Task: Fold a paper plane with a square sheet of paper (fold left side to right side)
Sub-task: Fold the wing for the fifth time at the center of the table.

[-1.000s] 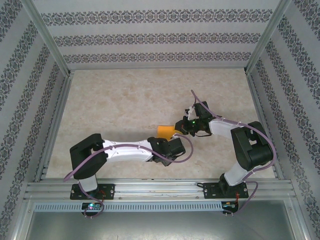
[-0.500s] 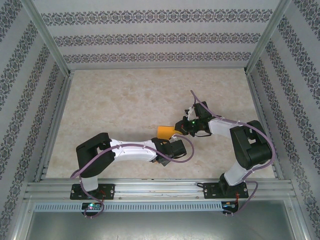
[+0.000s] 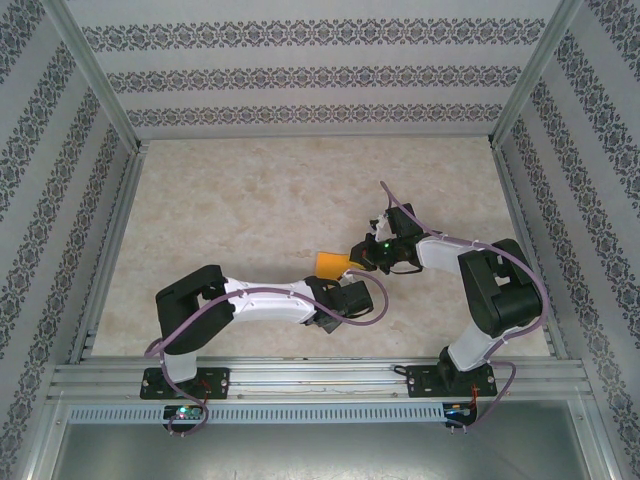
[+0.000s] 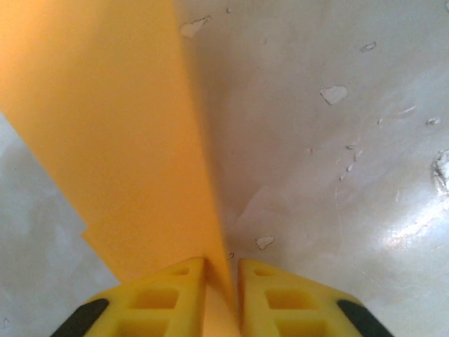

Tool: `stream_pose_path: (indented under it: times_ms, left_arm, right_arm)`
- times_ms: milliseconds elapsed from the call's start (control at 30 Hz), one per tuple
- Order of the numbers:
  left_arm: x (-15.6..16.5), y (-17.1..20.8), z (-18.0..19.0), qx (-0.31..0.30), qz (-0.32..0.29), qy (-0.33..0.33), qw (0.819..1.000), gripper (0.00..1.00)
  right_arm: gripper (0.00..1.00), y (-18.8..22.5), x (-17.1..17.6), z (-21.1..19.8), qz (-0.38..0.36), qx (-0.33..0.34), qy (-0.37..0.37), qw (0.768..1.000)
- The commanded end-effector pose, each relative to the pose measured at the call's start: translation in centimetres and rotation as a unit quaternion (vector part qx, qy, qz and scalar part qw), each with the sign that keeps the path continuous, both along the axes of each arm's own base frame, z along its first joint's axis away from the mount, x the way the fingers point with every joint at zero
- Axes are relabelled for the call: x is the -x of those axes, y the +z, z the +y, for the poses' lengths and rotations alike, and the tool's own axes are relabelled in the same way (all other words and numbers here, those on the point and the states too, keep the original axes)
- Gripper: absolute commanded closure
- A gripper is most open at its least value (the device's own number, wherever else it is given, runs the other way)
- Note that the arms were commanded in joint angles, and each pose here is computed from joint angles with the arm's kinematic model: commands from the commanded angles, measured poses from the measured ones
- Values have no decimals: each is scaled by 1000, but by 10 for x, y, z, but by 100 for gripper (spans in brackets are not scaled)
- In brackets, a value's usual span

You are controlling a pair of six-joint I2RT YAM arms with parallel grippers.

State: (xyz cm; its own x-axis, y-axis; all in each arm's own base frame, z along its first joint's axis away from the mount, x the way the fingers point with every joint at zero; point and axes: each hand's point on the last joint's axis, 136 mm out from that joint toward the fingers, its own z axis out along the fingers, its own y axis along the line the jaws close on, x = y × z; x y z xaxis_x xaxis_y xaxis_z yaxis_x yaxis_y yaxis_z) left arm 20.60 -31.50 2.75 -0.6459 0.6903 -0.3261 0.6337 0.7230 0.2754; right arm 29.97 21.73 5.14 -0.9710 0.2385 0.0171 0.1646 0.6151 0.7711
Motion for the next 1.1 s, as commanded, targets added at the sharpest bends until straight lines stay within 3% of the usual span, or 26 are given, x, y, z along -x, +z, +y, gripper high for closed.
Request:
stream_pose_path:
  times_ms: [0, 200, 333, 567, 867, 1067]
  left_arm:
    - [1, 1, 1, -12, -9, 7, 1000, 85]
    - [-3, 7, 5, 0, -17, 24, 1000, 94]
    - [-4, 12, 6, 28, -6, 33, 999, 100]
    - [-1, 18, -6, 120, 65, 46, 990, 100]
    - [-3, 15, -23, 232, 186, 96, 950, 100]
    - [-13, 20, -41, 334, 227, 135, 905, 100]
  right_arm:
    - [100, 1, -8, -3, -2, 7, -9, 1000]
    - [100, 6, -10, -13, -15, 17, -19, 1000]
    - [87, 10, -11, -28, -31, 33, -35, 998]
    - [66, 29, -9, -71, -87, 73, -68, 991]
    - [55, 38, 6, -91, -143, 92, -74, 983]
    - [55, 34, 13, -84, -153, 73, -54, 984]
